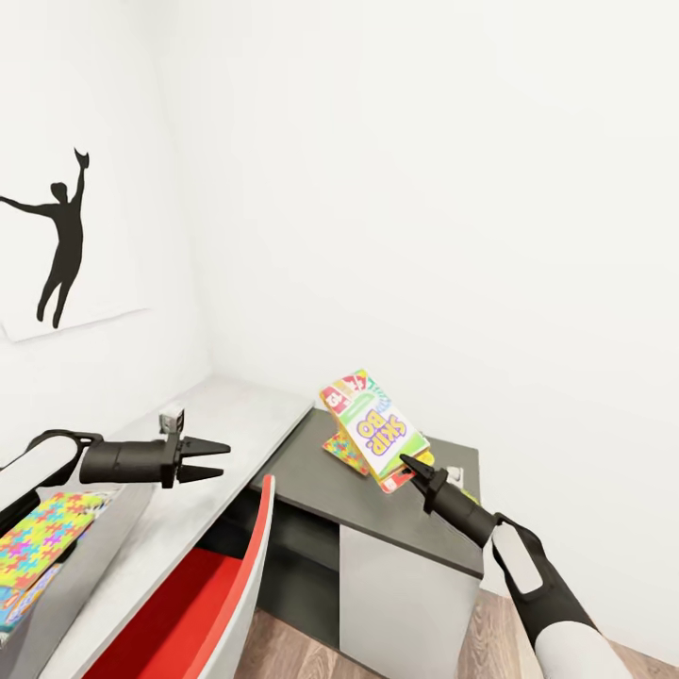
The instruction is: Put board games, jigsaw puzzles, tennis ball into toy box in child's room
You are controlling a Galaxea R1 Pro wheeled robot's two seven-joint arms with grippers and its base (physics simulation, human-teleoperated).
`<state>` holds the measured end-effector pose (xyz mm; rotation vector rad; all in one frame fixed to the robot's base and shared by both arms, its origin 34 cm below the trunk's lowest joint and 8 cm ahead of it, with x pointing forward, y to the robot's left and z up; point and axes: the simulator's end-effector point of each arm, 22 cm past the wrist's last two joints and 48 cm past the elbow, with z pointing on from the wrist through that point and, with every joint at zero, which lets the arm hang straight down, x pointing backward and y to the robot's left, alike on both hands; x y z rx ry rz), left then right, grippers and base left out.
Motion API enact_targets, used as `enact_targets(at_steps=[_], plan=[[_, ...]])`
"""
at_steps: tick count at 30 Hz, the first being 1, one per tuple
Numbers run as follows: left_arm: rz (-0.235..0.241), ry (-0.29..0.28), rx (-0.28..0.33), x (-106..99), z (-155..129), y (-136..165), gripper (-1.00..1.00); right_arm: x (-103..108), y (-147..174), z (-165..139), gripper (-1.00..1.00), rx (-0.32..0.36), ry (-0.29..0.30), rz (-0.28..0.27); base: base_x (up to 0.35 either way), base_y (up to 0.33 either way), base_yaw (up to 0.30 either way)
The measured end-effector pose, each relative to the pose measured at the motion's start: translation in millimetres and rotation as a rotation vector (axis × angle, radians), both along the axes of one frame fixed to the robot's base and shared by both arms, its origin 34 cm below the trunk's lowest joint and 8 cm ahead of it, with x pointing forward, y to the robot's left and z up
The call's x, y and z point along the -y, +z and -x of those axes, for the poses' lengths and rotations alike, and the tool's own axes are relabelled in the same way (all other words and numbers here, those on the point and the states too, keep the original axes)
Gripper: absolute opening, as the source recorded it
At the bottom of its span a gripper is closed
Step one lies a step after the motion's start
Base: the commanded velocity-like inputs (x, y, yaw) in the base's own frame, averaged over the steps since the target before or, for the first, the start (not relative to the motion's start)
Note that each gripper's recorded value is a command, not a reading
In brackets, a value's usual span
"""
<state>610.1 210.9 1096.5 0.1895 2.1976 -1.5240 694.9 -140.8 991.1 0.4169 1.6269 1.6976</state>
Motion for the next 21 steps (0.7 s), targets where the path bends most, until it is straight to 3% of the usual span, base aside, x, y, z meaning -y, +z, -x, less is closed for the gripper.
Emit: enact_targets(at_steps=[7,12,21], plan=[[-0.002,0.004,-0.001,-2,0,9,1.0,4,26,-2,-1.0,0.051,-0.003,0.041,0.0,0.0,0.0],[-0.003,0.007,-0.001,-3,1,15,1.0,35,29,-3,-1.0,0.058,-0.027,0.11,0.0,0.0,0.0],[-0.003,0.005,-0.002,-2,2,26,1.0,50,41,-2,-1.0,0.062,-0.041,0.116,0.0,0.0,0.0]])
